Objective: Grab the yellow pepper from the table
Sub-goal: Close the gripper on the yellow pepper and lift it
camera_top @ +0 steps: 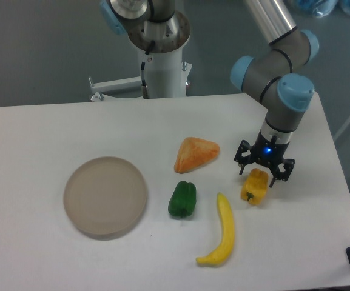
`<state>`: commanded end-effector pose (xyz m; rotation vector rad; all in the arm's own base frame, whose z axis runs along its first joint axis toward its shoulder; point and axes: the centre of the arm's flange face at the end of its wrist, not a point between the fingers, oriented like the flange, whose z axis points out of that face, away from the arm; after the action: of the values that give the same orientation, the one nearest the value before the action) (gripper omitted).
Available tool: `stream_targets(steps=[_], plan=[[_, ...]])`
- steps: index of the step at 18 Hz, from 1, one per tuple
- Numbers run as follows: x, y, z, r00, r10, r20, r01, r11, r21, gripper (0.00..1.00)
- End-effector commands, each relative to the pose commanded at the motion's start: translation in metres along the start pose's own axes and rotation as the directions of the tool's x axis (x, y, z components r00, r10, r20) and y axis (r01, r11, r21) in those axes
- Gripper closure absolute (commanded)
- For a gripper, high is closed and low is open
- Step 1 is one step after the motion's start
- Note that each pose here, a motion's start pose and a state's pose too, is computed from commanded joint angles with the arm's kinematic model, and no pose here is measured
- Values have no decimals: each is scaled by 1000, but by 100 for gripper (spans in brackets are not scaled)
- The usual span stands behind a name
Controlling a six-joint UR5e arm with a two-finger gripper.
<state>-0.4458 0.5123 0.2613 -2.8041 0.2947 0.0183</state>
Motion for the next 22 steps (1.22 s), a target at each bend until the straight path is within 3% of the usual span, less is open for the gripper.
stream_targets(steps=[2,8,12,18,22], plan=[[-1,0,-1,1000,10,2,-10,1000,1,60],[-4,-2,-6,1000,14,10,-14,1000,4,60],[-19,-26,-40,996,40,77,-43,999,32,60],[-11,-78,-114,972,121,203,-133,990,47,60],[0,-92,-131,969,179,173,-186,982,24,60]])
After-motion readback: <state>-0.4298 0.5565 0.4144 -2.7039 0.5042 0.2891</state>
